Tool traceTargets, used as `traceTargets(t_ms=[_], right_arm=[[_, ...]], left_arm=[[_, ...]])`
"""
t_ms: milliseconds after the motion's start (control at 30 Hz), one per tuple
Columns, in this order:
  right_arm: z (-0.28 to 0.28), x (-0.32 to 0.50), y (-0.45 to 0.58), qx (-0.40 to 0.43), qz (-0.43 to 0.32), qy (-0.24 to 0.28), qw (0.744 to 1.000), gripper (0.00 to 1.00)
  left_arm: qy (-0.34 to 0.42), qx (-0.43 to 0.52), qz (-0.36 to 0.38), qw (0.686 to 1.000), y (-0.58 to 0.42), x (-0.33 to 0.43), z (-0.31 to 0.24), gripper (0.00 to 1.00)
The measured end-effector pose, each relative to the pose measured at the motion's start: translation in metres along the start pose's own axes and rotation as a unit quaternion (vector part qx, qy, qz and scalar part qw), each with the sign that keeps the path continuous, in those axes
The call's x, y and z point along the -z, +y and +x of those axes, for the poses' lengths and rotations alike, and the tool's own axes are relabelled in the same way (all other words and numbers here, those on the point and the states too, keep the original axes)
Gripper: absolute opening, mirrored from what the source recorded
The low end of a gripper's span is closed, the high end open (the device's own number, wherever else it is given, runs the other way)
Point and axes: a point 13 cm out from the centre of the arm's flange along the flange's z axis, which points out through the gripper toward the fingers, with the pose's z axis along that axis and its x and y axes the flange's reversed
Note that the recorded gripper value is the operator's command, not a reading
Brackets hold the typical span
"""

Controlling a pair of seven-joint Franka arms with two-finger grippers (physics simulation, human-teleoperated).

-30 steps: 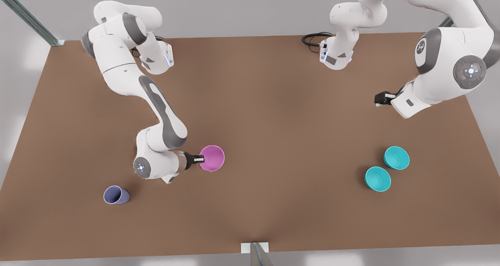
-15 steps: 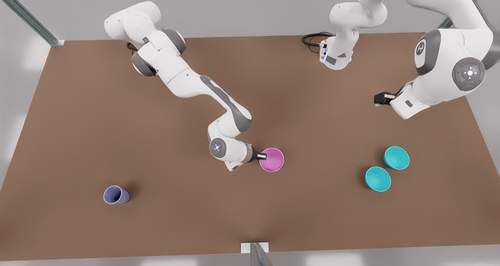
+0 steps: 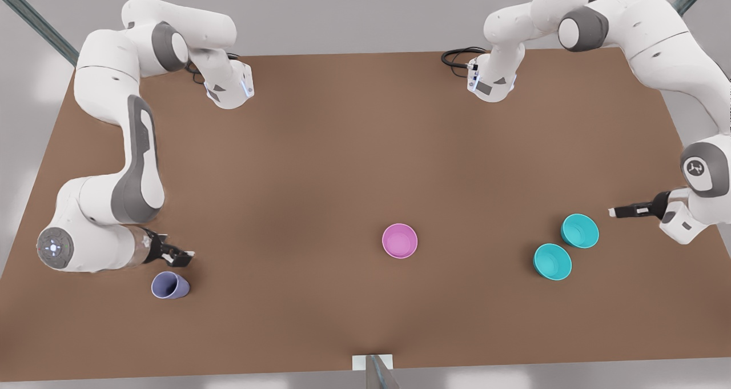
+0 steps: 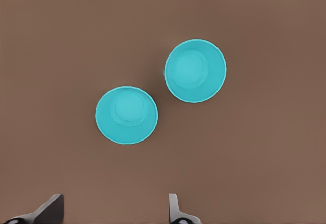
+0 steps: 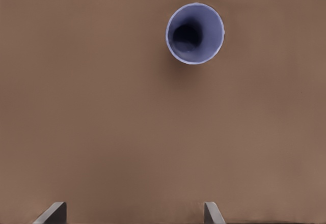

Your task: Stack the blue bowl on the pink bowl

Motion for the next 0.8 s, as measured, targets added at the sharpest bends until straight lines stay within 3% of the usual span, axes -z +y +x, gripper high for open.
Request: traceTargets(t_ms=[100,233,767,800], right_arm=[[0.072,0.112,-0.068,0.035,0.049,-0.052,0.997,1.00],[0.133,0.131,-0.116,0.077,0.085,-0.037,0.993,1.00],[0.149,0.121,-0.133,0.206,0.099,-0.014,0.974,1.00],[0.148,0.120,-0.133,0.210,0.099,-0.013,0.972,1.00]], left_arm=[[-0.016,-0.015,0.015,1.000,0.022,-0.044,-0.033,1.00],[-0.021,-0.036,0.022,0.999,0.042,-0.090,-0.045,1.00],[-0.008,-0.125,0.020,0.992,0.086,-0.200,-0.039,1.00],[-0.009,-0.129,0.020,0.991,0.086,-0.202,-0.040,0.82]])
